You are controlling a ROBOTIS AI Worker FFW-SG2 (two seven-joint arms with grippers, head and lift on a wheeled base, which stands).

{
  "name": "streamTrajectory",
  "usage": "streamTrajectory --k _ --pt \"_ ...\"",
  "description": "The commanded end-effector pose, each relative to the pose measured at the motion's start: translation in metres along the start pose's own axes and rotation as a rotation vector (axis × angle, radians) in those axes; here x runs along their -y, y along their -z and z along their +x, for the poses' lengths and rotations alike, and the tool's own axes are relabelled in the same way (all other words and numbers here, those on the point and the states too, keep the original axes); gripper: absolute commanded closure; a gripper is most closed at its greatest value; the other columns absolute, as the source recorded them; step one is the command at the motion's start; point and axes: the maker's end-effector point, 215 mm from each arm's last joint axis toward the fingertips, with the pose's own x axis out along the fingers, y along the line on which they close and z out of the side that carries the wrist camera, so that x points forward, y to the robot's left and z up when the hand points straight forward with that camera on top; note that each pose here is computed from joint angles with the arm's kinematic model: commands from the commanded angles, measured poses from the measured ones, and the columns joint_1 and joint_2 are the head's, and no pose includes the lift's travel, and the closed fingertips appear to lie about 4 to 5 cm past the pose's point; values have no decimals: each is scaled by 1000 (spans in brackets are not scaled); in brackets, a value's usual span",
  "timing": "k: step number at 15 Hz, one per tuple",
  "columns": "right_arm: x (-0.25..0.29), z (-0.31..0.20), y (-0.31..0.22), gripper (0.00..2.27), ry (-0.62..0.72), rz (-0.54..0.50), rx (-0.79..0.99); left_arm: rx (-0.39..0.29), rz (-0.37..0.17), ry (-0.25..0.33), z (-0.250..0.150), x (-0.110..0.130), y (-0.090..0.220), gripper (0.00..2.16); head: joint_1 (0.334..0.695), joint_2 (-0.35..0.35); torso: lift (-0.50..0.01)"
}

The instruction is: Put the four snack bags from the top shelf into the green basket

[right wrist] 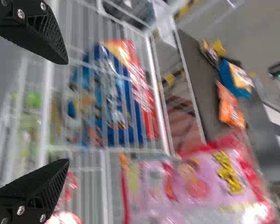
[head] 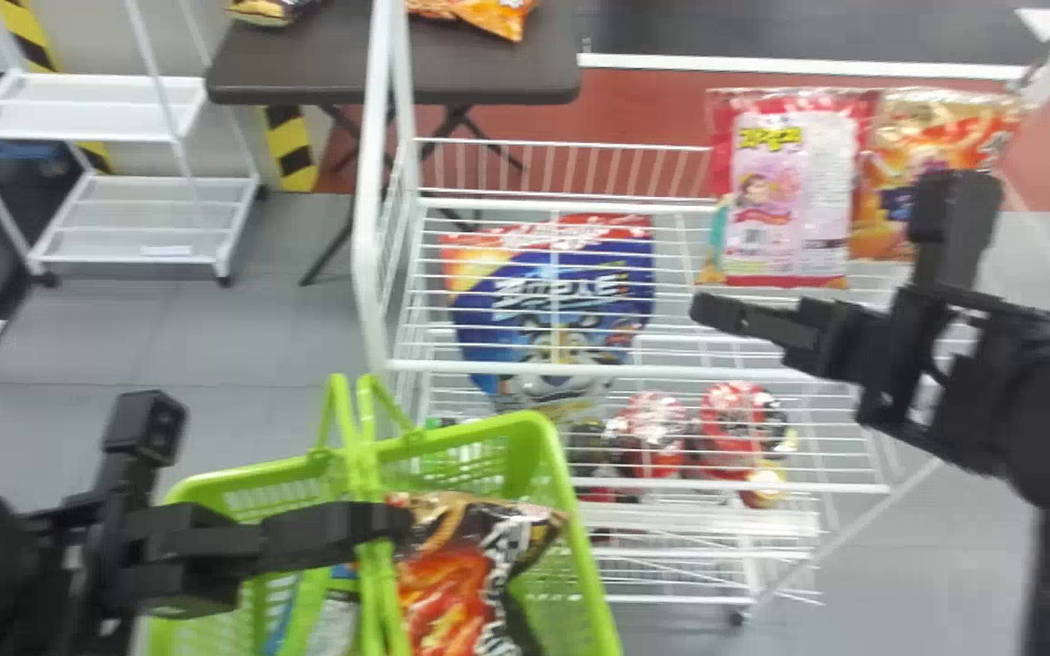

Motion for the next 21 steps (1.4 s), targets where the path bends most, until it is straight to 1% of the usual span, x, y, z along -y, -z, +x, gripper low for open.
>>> streamTrajectory --k 1,3,4,7,9,10,11,12,13,14,17,21 --pt "37 26 -39 60 64 -24 110 2 -8 12 0 0 1 2148 695 -132 0" --pt "58 43 -55 60 89 -35 130 3 -3 12 -1 0 0 2145 695 -174 0" --pt "66 51 -63 60 104 -44 138 5 -7 11 -1 0 0 2148 695 -183 0" --pt "76 76 -81 66 126 -78 175 6 -7 11 -2 -1 0 2148 695 -201 0" --pt "72 89 -88 130 127 -114 193 6 -10 11 -1 -2 1 2148 695 -202 0" --pt "71 95 -89 363 128 -121 179 8 -8 11 -2 -2 0 2145 695 -199 0" --pt "71 98 -84 886 132 -132 157 10 -7 10 -3 -2 1 2145 695 -192 0" --pt "70 99 -79 1571 134 -134 148 11 -8 8 -4 -3 1 2145 695 -189 0" --pt "70 99 -70 2189 133 -128 134 14 -9 10 -4 -3 1 2148 695 -186 0" --pt "67 98 -66 2243 129 -128 136 13 -8 8 -5 -3 1 2148 695 -184 0" --pt "61 84 -75 2246 115 -135 180 14 -10 10 -4 -3 1 2148 695 -178 0" --pt "51 61 -80 2246 81 -115 213 13 -11 10 -4 -3 1 2145 695 -179 0"
